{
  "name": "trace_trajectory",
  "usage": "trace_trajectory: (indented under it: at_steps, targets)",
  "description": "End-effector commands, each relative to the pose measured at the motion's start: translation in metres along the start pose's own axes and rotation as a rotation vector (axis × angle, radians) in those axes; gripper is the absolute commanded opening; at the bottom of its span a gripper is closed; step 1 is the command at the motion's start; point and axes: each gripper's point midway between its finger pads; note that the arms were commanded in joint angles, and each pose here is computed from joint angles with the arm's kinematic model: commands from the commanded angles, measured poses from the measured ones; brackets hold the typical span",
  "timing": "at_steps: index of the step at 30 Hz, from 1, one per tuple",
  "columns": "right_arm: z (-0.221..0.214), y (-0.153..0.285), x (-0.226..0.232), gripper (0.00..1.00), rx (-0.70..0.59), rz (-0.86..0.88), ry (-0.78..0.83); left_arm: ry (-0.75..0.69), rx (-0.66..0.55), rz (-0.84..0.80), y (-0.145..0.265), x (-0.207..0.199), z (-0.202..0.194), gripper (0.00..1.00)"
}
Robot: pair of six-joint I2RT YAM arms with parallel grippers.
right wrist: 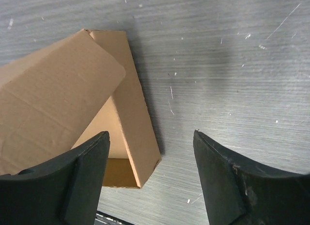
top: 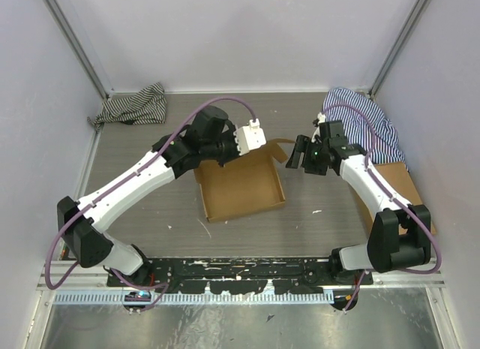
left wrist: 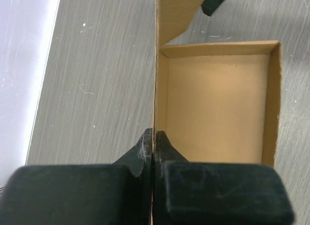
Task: Fold the paper box
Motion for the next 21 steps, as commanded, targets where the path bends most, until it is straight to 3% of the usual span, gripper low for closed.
trace_trajectory:
  at_steps: [1,9,13,18,21]
  targets:
    - [0.006,0.000,0.009,0.74,-0.066,0.014,0.051,-0.018,-0.024,0.075,0.000,0.016,0.014,0.05]
    - [0.033,0.002,0.008,0.74,-0.168,-0.060,0.074,-0.031,0.001,0.097,-0.002,0.018,0.009,0.00]
    - [0.043,0.009,0.025,0.72,-0.231,0.029,0.123,-0.039,0.031,0.109,-0.004,0.023,0.006,0.00]
    - [0.048,0.035,0.058,0.53,-0.362,0.212,0.222,-0.023,0.049,0.120,-0.007,0.028,0.008,0.00]
    - [0.056,0.043,0.057,0.41,-0.421,0.197,0.204,-0.006,0.051,0.122,-0.009,0.029,0.009,0.00]
Point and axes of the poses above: each gripper's point midway between its finger pads, its own y axis back along the fingers, its own x axis along the line the jaws close on, z = x × y, and after that the axes turned 2 degrees about -y, right-handed
